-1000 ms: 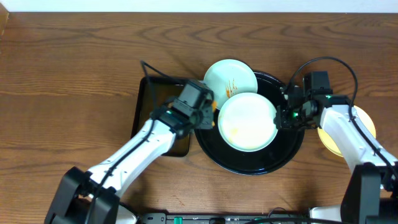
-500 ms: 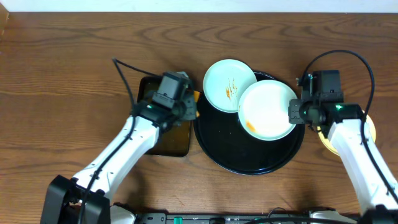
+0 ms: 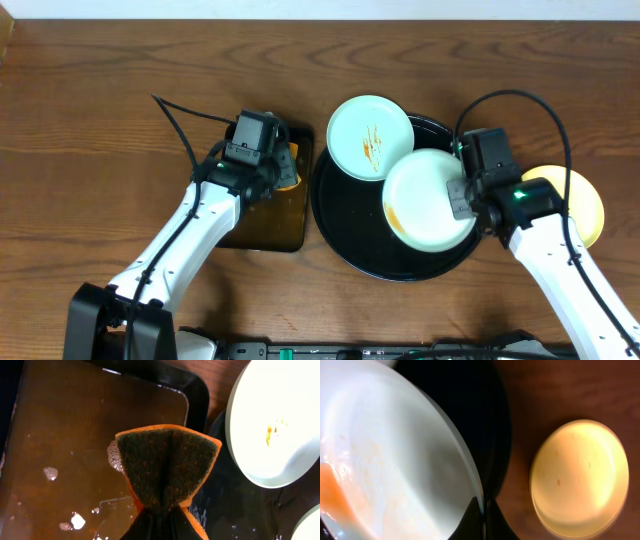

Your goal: Clean dirty plates on tray and stack at the side

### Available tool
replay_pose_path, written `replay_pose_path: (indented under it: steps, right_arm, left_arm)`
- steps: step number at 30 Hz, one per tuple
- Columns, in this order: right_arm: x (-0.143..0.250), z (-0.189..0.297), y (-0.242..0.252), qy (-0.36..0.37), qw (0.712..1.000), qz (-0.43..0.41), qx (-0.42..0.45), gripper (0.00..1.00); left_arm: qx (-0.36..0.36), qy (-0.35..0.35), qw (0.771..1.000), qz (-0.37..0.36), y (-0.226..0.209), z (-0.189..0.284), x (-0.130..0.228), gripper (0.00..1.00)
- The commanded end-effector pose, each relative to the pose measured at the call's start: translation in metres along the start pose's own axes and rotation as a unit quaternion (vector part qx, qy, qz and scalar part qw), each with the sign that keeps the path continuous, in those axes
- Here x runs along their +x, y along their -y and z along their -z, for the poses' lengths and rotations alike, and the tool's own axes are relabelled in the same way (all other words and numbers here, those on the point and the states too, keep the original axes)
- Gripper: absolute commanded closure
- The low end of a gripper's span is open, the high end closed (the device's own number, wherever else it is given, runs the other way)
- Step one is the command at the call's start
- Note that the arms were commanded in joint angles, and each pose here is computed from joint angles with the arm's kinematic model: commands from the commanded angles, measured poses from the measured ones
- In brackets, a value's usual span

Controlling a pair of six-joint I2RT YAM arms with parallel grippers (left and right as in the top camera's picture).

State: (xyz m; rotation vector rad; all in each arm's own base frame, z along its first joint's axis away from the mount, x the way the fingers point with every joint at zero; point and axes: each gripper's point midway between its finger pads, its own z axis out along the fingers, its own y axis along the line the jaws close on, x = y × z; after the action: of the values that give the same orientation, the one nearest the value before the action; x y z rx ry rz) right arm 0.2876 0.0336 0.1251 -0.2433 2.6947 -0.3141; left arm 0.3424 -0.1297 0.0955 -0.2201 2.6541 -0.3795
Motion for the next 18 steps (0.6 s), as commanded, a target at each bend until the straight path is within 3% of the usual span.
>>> replay_pose_path:
  steps: [1,11,18]
  right_arm:
    - [0.007,-0.002,0.007,-0.016,0.999,-0.020,0.030,0.99]
    - [0.023,-0.001,0.004,-0.049,0.997,-0.051,0.024,0.99]
    - [0.025,-0.001,0.001,-0.053,0.997,-0.050,0.016,0.99]
  left_arm:
    - [0.001,0.004,1.000,-0.004,0.001,0.004,-0.001,0.92]
    - [0.077,-0.027,0.996,-0.026,0.038,0.005,0.015,0.92]
    - [0.159,-0.045,0.979,-0.119,0.105,0.007,0.048,0.92]
